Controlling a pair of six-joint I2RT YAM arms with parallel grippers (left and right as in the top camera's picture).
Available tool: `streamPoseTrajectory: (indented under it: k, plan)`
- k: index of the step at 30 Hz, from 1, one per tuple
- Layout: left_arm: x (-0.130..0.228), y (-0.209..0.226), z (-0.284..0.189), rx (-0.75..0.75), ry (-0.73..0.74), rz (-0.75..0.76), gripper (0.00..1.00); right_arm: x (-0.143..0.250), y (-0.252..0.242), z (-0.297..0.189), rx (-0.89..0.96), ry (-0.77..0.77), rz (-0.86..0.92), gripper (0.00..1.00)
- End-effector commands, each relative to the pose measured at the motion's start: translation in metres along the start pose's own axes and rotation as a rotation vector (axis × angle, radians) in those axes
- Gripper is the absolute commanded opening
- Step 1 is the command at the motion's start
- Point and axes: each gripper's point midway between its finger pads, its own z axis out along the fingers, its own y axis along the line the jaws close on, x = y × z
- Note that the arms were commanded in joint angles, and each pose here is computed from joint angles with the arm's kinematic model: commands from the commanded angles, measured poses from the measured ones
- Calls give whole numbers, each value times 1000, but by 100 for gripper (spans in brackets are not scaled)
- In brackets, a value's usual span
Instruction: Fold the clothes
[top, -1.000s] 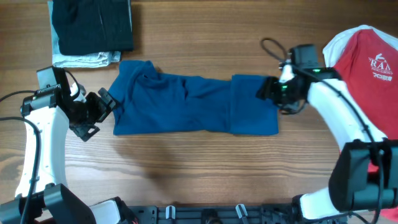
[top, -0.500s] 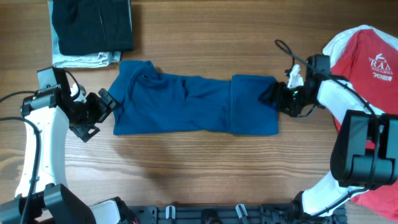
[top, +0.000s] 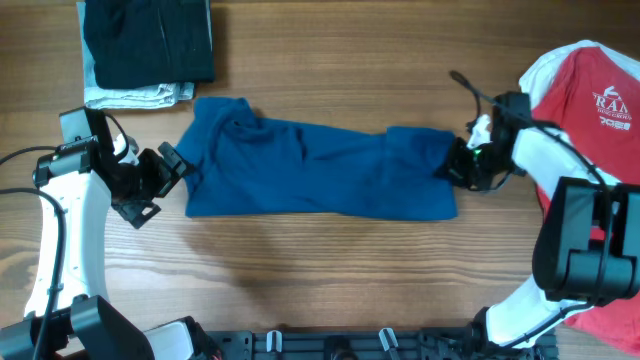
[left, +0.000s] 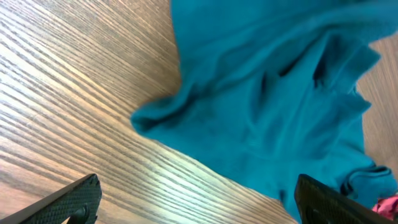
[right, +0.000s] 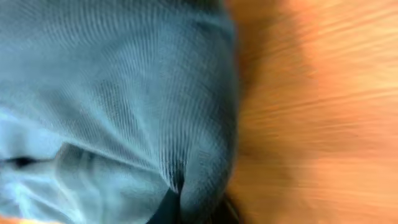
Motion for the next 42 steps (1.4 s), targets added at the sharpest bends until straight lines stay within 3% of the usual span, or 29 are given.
streamPoseTrajectory:
  k: [1,5,10,14,24,26,27,28,31,34,36,37,40,42]
  plan:
    - [1,0,-2,13,-2,15,100,-29,-17,-51,199,-155,-47,4]
    - [1,0,-2,12,-1,14,100,-31,-16,-78,304,-221,-90,4]
    - [0,-1,-1,14,-4,16,100,-12,29,-59,359,-239,-178,4]
    - [0,-1,-1,14,-4,16,100,11,84,-37,303,-261,-274,4]
    - [0,-1,-1,14,-3,15,100,72,156,4,190,-227,-350,5]
    - [0,0,-1,14,-3,15,100,82,161,15,190,-208,-362,18]
    - [0,0,-1,13,-3,16,100,85,162,19,193,-199,-365,33]
    - [0,0,-1,14,-3,15,100,87,163,20,192,-196,-369,37]
    - [0,0,-1,13,-3,16,100,83,175,2,167,-219,-381,38]
    - [0,0,-1,13,-3,16,100,75,192,-47,141,-258,-410,44]
    - [0,0,-1,13,-3,16,100,69,188,-77,159,-305,-406,53]
    - [1,0,-1,12,-1,15,100,65,179,-85,186,-319,-390,53]
    - [2,1,-1,9,5,13,100,58,139,-80,285,-255,-361,13]
    - [2,1,-1,10,5,13,100,63,121,-63,328,-205,-348,4]
